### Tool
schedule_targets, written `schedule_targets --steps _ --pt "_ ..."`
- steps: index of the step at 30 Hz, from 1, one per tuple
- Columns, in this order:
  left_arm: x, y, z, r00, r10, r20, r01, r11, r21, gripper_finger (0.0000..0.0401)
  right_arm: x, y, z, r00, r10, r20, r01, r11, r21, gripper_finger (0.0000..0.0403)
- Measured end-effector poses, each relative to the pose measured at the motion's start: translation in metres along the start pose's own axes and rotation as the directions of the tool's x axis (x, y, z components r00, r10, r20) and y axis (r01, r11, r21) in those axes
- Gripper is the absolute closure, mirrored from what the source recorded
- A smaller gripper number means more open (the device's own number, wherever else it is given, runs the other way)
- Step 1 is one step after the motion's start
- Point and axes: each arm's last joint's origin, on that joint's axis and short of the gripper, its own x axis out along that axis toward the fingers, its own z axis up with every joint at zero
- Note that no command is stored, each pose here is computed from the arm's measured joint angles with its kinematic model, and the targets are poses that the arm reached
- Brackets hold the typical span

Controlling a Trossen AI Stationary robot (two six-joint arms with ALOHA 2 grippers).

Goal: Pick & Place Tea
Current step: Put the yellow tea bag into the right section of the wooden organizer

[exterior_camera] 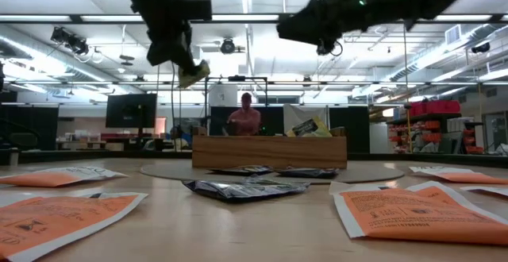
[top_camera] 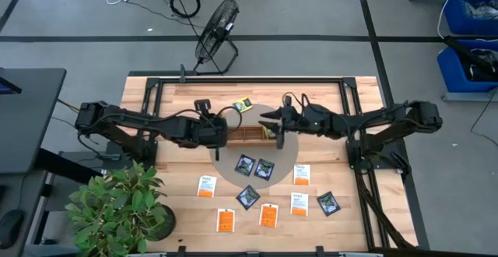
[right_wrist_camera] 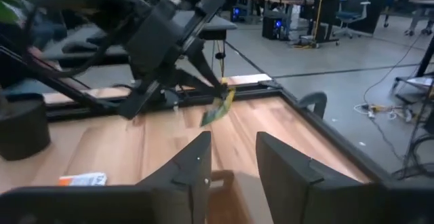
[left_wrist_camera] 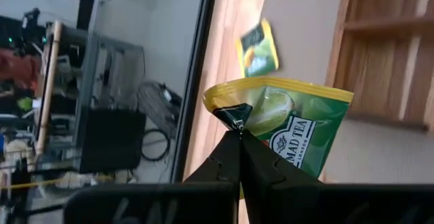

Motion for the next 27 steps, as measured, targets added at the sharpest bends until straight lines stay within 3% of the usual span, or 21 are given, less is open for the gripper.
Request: schedule_targets --steps 5,11,19,27 --pt "-0.003 0.001 0.009 0.998 0.007 0.064 -0.007 1.000 -0.002 0.0399 0.024 0.003 0.024 0.999 0.001 -0.045 -0.005 0.997 -0.080 0.0261" --pt "-0.003 0.002 0.012 0.996 0.022 0.084 -0.021 1.000 -0.011 0.0399 0.052 -0.006 0.022 0.995 -0.026 -0.100 0.014 0.993 -0.116 0.0244" --pt "-0.006 -0.001 0.015 0.994 0.019 0.112 -0.019 1.000 0.000 0.0398 0.086 -0.030 0.016 0.996 0.021 -0.090 -0.022 1.000 -0.014 0.0223" --pt "-0.008 -0.001 0.016 0.992 0.018 0.123 -0.019 1.000 0.013 0.0398 0.108 -0.031 0.011 0.986 0.114 -0.124 -0.112 0.993 0.026 0.0222"
